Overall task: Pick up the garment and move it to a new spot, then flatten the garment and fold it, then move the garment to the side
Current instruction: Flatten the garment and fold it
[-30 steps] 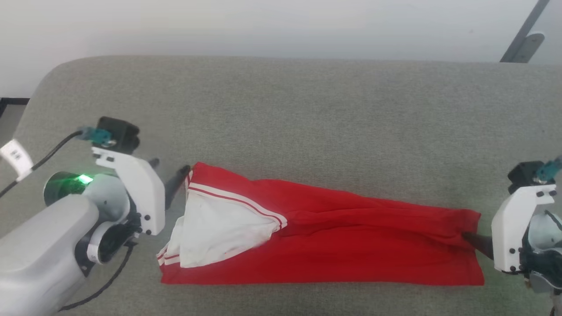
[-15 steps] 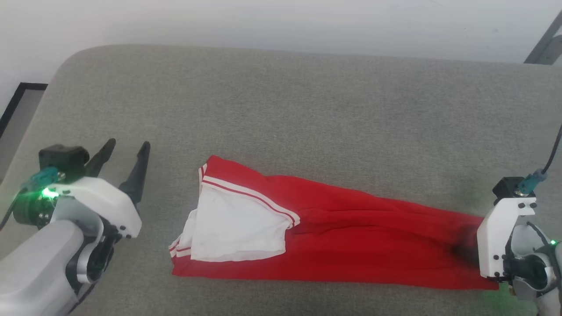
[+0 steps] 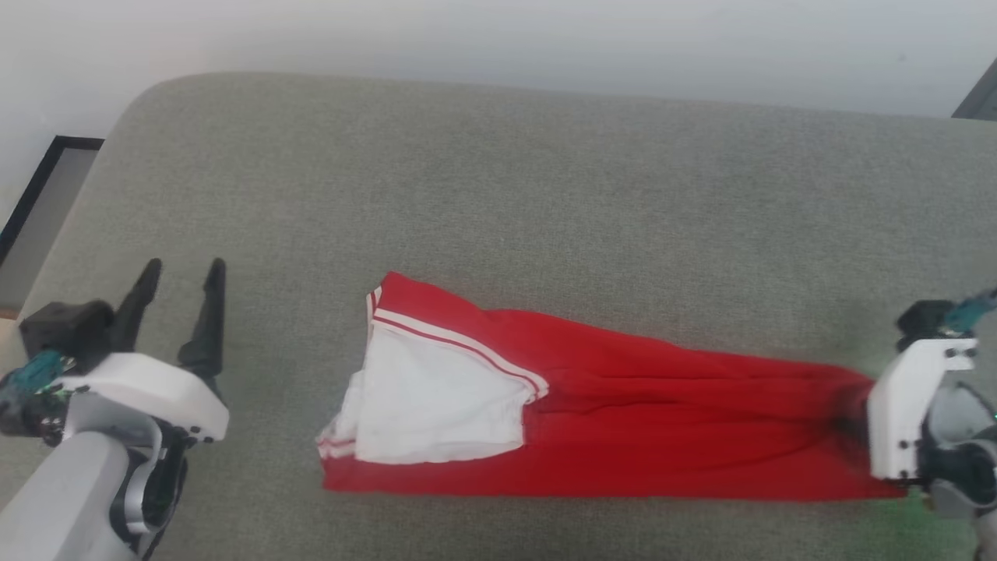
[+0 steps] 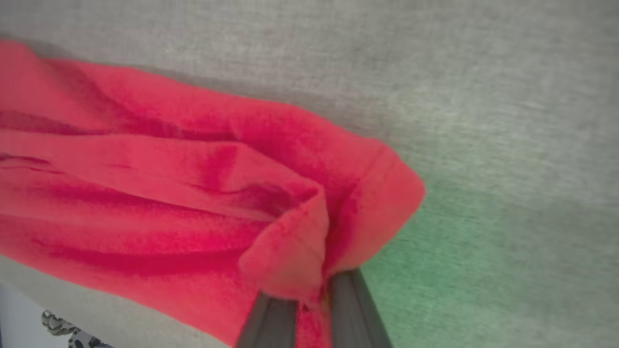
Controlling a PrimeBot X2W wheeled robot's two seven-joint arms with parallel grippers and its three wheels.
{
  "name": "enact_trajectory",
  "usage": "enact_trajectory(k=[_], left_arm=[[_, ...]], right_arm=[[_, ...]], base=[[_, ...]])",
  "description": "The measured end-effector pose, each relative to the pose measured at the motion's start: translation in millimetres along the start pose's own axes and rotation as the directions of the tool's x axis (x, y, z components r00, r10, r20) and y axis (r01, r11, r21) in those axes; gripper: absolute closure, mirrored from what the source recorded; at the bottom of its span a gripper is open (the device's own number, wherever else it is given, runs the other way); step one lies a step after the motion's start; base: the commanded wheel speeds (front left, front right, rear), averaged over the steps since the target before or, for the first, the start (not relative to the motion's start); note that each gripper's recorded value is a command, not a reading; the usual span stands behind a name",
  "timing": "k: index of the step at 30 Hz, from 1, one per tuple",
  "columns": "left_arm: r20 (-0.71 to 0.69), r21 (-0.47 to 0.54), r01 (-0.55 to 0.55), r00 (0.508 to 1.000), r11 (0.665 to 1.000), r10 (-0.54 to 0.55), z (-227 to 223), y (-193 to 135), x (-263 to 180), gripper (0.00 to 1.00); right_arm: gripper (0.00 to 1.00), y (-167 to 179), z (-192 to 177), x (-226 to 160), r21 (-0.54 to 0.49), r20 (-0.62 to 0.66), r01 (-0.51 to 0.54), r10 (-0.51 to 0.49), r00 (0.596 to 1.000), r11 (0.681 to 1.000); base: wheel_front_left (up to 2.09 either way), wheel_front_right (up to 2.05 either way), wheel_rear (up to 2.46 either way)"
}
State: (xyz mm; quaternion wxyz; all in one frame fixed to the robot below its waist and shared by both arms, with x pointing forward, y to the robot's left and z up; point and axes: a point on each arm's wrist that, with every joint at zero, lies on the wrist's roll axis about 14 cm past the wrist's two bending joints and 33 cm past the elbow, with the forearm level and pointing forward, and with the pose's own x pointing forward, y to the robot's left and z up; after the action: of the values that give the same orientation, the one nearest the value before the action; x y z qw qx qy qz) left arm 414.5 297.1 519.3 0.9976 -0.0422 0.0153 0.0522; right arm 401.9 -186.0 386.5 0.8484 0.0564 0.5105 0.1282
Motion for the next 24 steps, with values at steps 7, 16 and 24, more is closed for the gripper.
enact_trajectory(k=[7,16,24], left_arm=[[0.036,-0.005,0.005,0.999,1.000,-0.005,-2,-2,-3,0.00],[0.032,-0.016,0.016,0.999,1.000,-0.015,-14,-7,1,0.00],[0.035,-0.031,0.028,0.999,0.999,-0.027,-17,-12,3,0.00]], right_arm=[[1.00,-60,4,-23,0.087,0.037,0.133,-0.136,0.990,0.987],[1.00,-118,5,-49,0.161,0.059,0.279,-0.291,0.955,0.947],[1.00,-65,26,-53,0.086,0.129,0.141,-0.152,0.980,0.986]], base=[[0.00,0.00,0.00],[0.00,0.00,0.00],[0.00,0.00,0.00]])
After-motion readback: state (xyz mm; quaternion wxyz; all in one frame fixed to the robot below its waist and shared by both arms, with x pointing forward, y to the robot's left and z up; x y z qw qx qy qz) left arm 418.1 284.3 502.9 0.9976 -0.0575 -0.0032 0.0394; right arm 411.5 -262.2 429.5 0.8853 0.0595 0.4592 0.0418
